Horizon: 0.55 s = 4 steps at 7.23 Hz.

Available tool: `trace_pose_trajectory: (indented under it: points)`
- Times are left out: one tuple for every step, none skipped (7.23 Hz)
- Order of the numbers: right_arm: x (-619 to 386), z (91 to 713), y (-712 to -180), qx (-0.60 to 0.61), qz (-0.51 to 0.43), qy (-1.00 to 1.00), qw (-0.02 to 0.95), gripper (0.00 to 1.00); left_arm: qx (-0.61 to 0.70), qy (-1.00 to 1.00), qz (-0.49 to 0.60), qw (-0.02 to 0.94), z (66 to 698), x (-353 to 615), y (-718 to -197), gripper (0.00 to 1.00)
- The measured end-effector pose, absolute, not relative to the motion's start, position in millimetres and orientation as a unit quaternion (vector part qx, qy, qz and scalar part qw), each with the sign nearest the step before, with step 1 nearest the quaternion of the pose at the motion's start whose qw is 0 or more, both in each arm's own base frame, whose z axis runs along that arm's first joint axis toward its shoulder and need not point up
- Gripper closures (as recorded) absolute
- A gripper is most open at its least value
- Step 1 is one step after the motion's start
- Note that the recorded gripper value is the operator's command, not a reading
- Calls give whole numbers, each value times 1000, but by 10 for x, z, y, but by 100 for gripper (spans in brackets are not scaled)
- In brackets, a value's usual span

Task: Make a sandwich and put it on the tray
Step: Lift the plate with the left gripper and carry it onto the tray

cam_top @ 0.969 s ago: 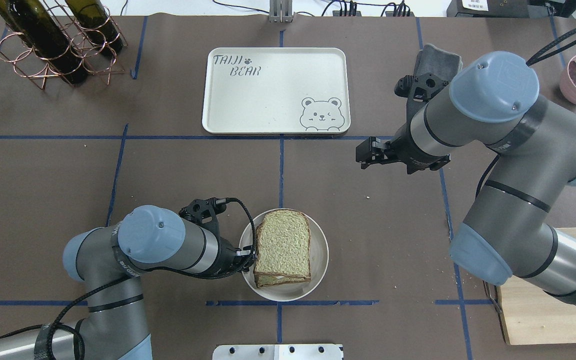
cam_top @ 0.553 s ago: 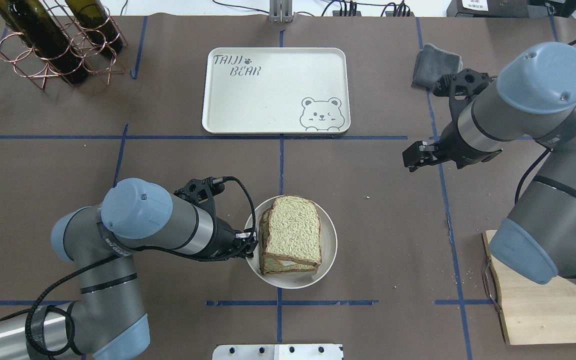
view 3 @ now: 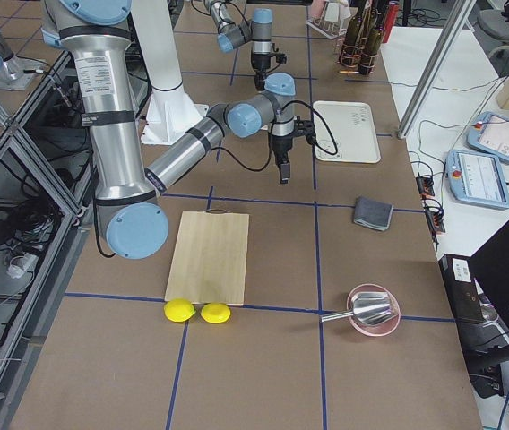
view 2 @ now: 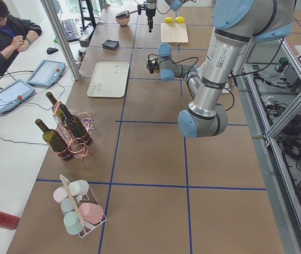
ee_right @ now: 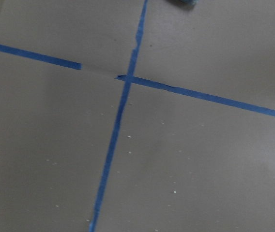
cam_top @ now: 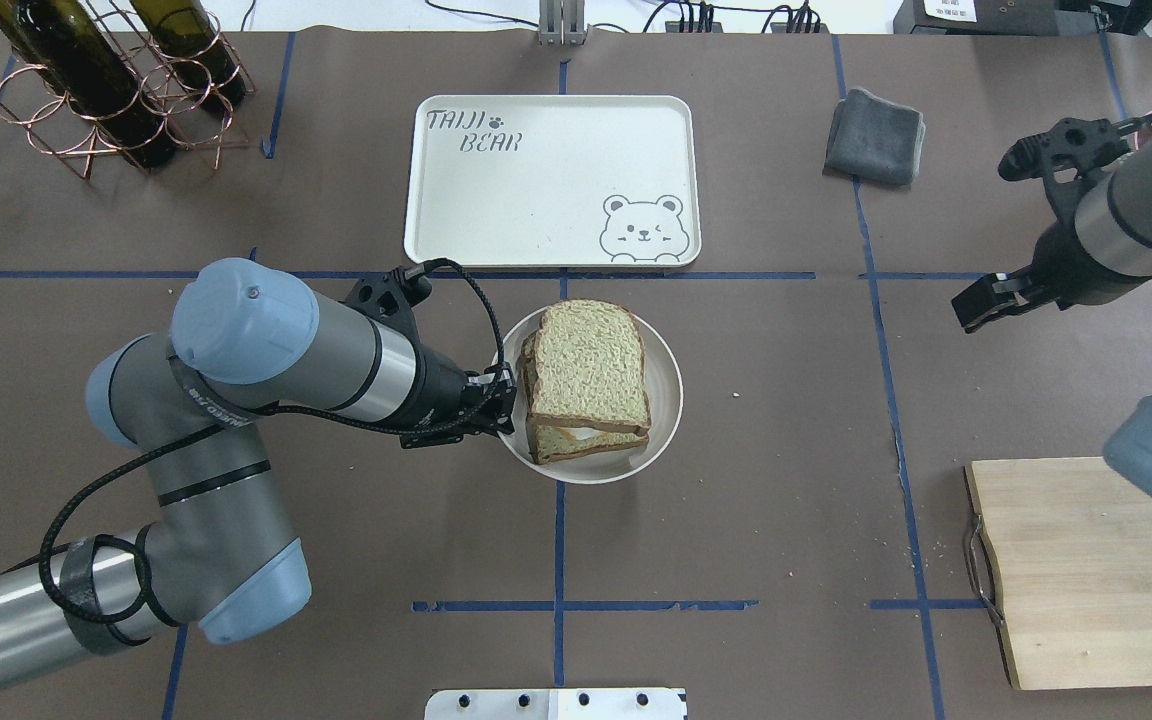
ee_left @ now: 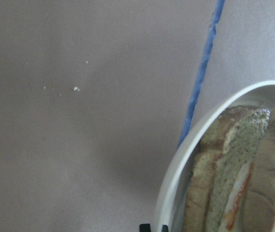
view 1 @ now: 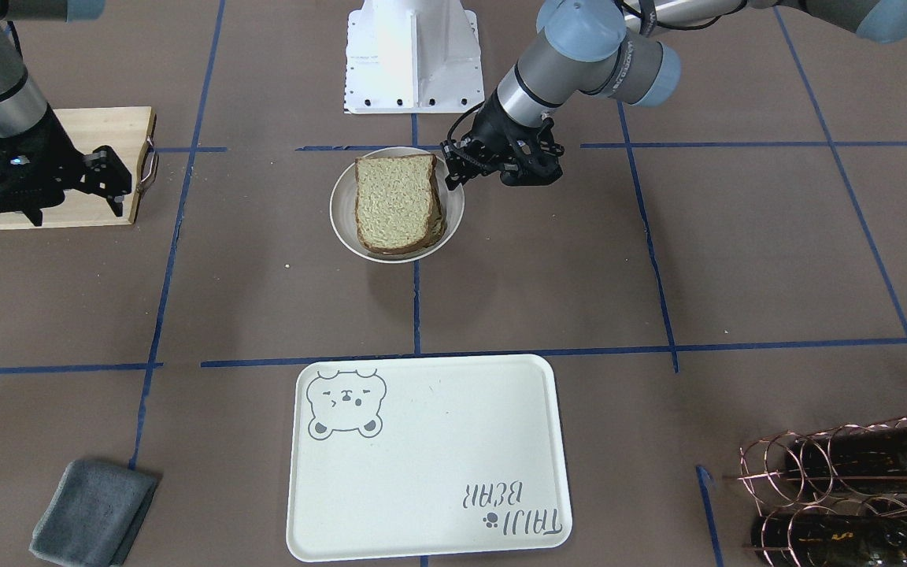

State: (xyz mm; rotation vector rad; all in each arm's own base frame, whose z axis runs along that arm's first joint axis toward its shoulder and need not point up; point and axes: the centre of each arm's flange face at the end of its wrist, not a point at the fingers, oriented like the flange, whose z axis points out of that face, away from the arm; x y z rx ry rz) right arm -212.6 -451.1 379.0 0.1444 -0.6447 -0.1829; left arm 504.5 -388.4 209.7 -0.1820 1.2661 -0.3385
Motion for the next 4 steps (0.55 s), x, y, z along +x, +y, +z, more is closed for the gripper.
trace_pose_trajectory:
  points:
    - [-1790,4011,-4536,68,-106,-314,941,0,-98,584,-193,782,2067,5126,-4108,100]
    - [-1477,4225,-4550,62,-115,-316,940,0,-111,578,-235,774,2093,5202,-4382,100]
    - [-1174,4455,-4574,54,-120,-323,937,0,-125,571,-281,761,2164,5232,-4660,100]
    - [-876,4697,-4604,47,-125,-332,934,0,-137,567,-329,743,2246,5230,-4914,100]
